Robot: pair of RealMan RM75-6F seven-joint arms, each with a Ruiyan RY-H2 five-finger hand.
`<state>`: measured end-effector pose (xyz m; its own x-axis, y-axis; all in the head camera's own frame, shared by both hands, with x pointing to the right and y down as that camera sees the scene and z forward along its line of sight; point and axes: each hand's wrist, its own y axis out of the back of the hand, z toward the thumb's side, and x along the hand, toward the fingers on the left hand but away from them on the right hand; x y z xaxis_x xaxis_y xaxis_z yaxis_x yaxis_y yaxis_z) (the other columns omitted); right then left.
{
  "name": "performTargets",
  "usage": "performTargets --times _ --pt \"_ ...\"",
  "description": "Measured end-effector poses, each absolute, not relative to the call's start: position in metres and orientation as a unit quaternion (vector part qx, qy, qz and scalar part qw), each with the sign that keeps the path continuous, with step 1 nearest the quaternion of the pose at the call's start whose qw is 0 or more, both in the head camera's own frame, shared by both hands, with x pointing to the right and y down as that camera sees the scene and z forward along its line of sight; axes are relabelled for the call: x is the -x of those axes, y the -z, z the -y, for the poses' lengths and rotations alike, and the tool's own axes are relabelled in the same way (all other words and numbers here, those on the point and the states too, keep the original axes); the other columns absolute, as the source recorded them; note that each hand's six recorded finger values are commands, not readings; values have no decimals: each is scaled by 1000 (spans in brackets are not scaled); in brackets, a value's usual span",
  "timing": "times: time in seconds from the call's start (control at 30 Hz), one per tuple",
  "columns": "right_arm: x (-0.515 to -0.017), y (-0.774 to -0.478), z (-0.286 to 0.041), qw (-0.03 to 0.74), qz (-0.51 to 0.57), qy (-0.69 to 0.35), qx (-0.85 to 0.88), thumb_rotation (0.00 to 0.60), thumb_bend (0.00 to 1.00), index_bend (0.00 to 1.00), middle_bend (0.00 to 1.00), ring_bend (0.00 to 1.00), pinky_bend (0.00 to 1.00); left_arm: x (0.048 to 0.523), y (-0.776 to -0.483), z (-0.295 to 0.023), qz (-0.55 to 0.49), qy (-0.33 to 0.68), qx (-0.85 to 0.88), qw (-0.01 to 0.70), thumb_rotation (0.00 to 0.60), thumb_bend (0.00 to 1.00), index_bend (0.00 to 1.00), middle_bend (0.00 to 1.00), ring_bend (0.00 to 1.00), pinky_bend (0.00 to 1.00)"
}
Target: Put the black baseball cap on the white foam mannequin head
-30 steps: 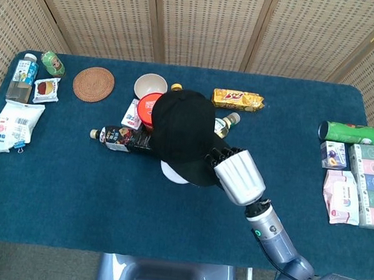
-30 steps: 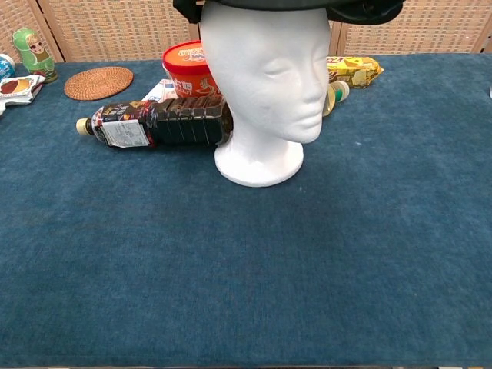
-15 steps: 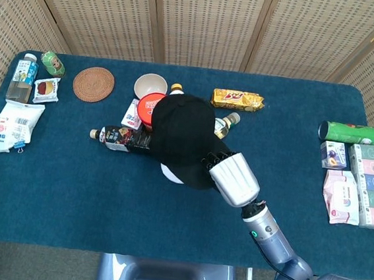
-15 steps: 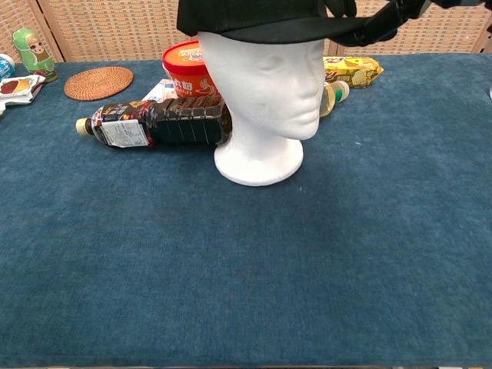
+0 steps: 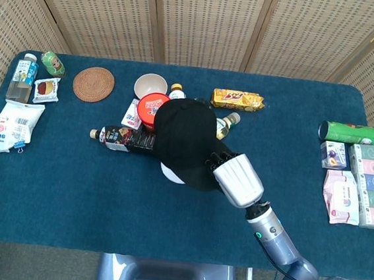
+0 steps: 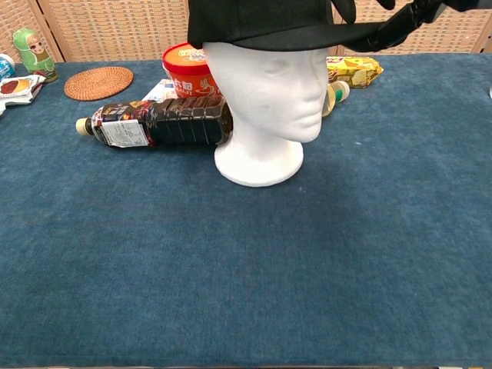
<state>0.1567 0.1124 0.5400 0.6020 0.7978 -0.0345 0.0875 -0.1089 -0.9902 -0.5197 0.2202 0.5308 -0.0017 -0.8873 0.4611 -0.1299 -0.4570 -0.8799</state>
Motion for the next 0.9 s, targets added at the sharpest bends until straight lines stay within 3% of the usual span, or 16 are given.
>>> performTargets --times 0.3,0.47,0.67,0.9 --pt "-162 -538 -112 591 331 -305 670 600 362 232 453 589 834 519 -528 -218 -407 578 625 331 600 251 183 41 0 122" --pt "-164 -537 -112 594 332 -308 665 600 345 124 373 503 710 517 -528 -218 -407 577 626 331 600 251 183 41 0 122" --pt "-167 -538 -112 592 330 -313 665 600 338 37 246 362 564 517 -528 -217 -406 577 627 331 600 251 183 41 0 122" --pt "-170 -538 -113 590 329 -320 665 600 331 5 195 282 436 517 -528 -217 -406 577 626 332 600 252 183 41 0 122"
